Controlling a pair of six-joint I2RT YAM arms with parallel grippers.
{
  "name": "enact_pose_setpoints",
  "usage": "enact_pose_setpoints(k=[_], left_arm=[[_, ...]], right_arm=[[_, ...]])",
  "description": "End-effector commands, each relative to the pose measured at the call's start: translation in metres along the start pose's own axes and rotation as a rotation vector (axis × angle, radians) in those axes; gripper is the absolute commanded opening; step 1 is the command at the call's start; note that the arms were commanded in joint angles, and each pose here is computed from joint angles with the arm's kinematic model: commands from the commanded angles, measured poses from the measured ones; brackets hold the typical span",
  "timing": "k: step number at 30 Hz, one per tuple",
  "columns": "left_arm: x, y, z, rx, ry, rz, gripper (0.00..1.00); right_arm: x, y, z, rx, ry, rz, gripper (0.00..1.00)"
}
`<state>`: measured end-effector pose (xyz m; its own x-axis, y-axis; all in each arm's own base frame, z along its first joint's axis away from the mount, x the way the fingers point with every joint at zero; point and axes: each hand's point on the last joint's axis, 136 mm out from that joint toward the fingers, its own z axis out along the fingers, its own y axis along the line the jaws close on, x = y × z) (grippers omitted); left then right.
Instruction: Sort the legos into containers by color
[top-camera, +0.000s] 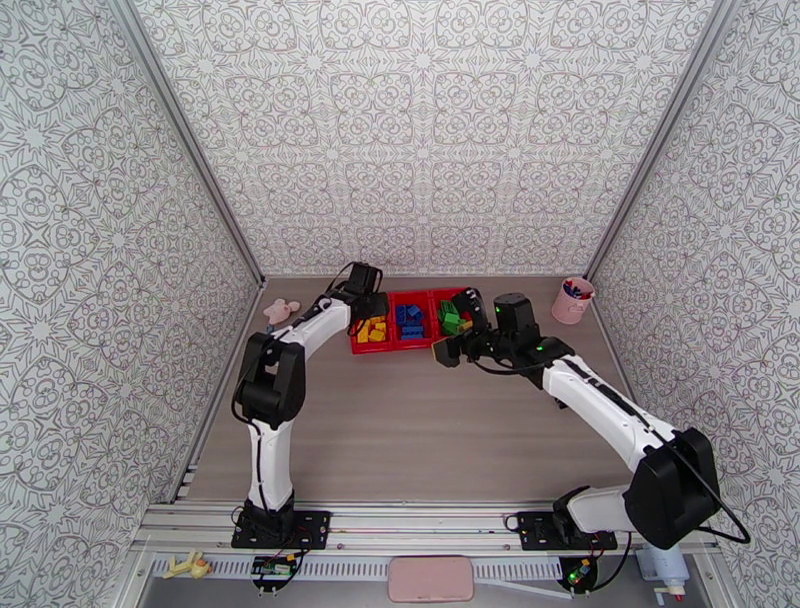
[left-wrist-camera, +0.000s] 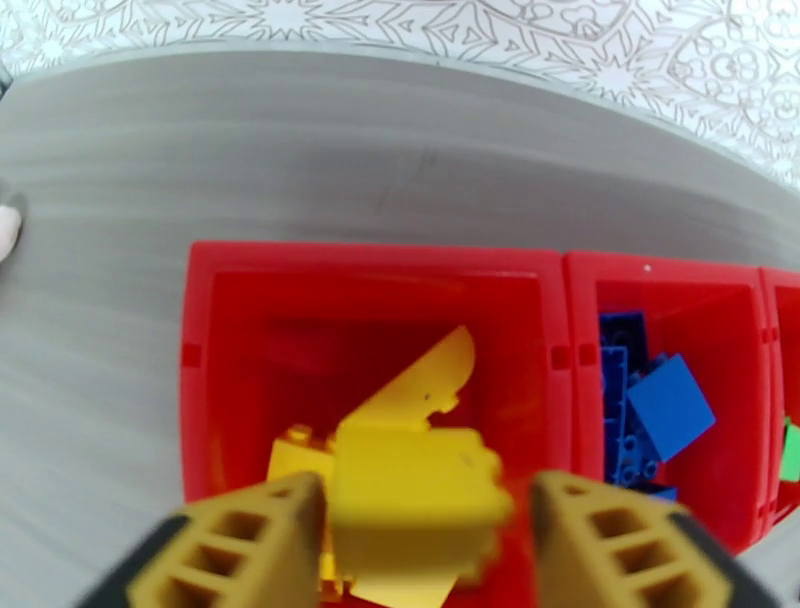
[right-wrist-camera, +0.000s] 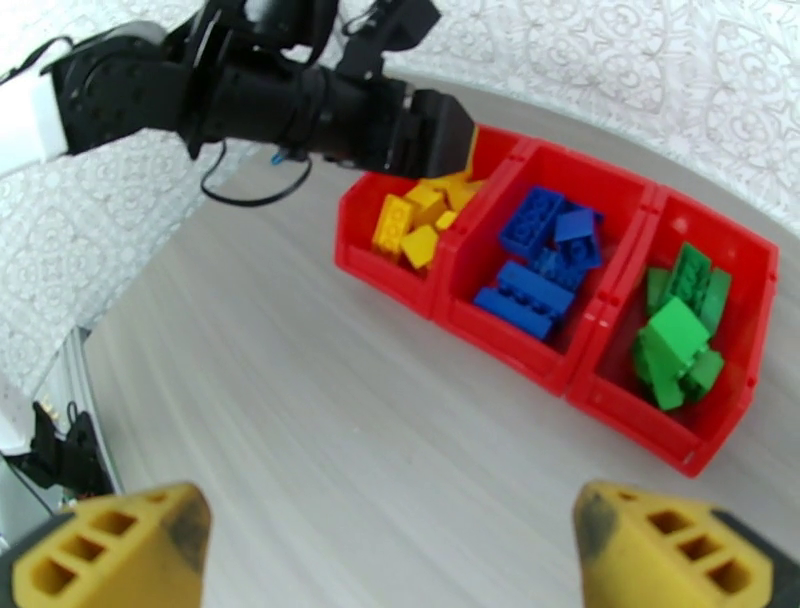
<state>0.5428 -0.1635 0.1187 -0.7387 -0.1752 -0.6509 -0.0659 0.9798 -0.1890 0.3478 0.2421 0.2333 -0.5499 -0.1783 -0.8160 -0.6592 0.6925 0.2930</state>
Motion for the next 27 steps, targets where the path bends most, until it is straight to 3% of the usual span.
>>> enact_pose_setpoints(k=[1, 4, 8, 13, 20, 24, 27], left_arm=[[-0.026, -0.01, -0.019, 0.041, -0.075, 0.028, 0.85], [-0.024, -0.009, -0.036, 0.063, -0.095, 0.041, 0.99], [-0.015, -0.001, -0.071, 0.068, -0.191, 0.074, 1.0], [0.007, 0.028, -0.118, -0.021, -0.314, 0.153, 1.0], [0.053, 0.087, -0.151, -0.089, -0.393, 0.216, 1.0], [0.072, 0.119, -0.157, -0.148, -0.439, 0.262, 1.0], [0.067, 0.138, -0.166, -0.125, -0.495, 0.213, 1.0]], right_arm=[[-0.016, -0.017, -0.017, 0.125, -0.085, -0.034, 1.0], [-0.017, -0.036, -0.029, 0.211, -0.164, -0.036, 1.0], [-0.013, -0.07, -0.044, 0.351, -0.224, -0.013, 1.0], [0.008, -0.122, -0.064, 0.538, -0.263, 0.023, 1.0], [0.066, -0.188, -0.088, 0.806, -0.235, 0.048, 1.0], [0.087, -0.21, -0.095, 0.855, -0.272, 0.081, 1.0], [0.096, -0.22, -0.091, 0.842, -0.31, 0.07, 1.0]])
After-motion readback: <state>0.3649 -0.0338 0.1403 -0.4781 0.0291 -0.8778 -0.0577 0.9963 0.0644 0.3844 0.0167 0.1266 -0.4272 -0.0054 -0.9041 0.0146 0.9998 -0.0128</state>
